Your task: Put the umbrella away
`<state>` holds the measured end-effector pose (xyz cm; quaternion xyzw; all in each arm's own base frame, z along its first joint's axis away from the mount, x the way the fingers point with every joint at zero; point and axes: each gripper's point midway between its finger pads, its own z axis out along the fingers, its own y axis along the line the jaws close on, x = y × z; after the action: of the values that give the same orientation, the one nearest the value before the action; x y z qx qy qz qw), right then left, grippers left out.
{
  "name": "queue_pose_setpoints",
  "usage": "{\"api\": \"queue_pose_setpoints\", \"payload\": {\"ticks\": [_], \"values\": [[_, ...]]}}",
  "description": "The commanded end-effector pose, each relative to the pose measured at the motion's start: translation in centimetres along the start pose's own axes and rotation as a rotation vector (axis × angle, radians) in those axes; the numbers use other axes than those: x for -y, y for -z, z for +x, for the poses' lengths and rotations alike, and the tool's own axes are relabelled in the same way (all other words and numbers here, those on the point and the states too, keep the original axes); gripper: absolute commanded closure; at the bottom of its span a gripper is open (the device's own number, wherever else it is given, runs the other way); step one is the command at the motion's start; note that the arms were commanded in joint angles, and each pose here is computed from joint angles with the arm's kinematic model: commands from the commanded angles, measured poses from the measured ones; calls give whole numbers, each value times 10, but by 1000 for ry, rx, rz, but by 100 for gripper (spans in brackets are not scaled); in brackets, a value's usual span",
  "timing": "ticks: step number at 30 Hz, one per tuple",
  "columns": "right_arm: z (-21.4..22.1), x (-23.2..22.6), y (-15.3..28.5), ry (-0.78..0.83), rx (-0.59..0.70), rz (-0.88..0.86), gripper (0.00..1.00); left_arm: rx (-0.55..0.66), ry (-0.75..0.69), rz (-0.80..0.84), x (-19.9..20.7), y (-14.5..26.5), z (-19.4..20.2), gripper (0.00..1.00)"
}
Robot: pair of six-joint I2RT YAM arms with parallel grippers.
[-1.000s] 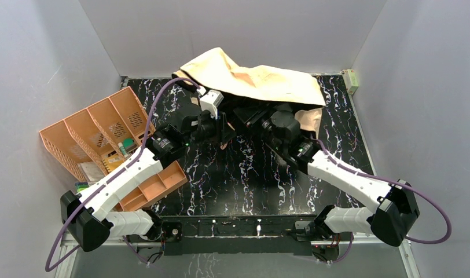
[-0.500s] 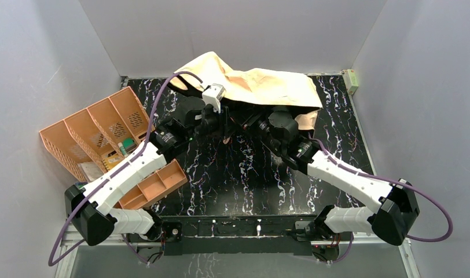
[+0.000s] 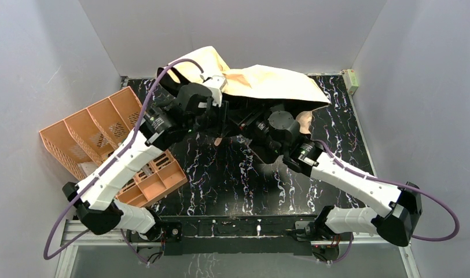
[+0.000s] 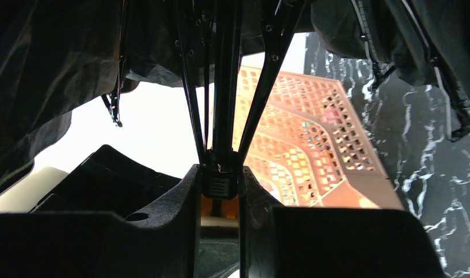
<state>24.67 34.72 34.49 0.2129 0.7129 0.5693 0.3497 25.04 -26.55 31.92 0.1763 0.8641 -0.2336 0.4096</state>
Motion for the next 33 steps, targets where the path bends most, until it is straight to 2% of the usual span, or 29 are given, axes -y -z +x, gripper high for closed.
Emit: {"api": "queue_pose_setpoints", "payload": {"ticks": [1, 4, 8, 14, 15, 16, 17, 19, 21, 22, 23, 26, 29, 33], "values": [[52, -18, 34, -83, -244, -52, 100, -31, -9, -174, -4, 16, -14, 100], [53, 5, 31, -78, -227, -6, 100, -72, -17, -226, -2, 11, 6, 100], [58, 50, 26, -84, -205, 82, 100, -86, 21, -216, -7, -16, 42, 100], [70, 127, 8, 50, -203, 181, 98, -73, 71, -264, -29, -64, 94, 100], [69, 133, 5, 60, -190, 171, 95, -77, 76, -285, -36, -75, 106, 100], [66, 148, 3, 79, -168, 183, 88, -60, 93, -298, -44, -90, 111, 100], [63, 150, 3, 98, -156, 185, 79, -51, 99, -312, -50, -97, 113, 100], [46, 163, 14, 127, -90, 244, 54, -50, 126, -340, -66, -112, 114, 100], [28, 184, 35, 126, -15, 312, 42, -72, 144, -336, -75, -122, 122, 100], [22, 192, 45, 129, 11, 340, 29, -82, 148, -334, -77, -126, 126, 100], [13, 209, 63, 128, 49, 384, 22, -96, 158, -325, -80, -133, 132, 100], [5, 232, 97, 122, 74, 407, 20, -119, 162, -290, -75, -148, 137, 100], [11, 229, 106, 141, 30, 349, 21, -120, 152, -223, -62, -158, 130, 100], [21, 237, 109, 156, -39, 404, 21, -101, 118, -127, -44, -158, 117, 100]]}}
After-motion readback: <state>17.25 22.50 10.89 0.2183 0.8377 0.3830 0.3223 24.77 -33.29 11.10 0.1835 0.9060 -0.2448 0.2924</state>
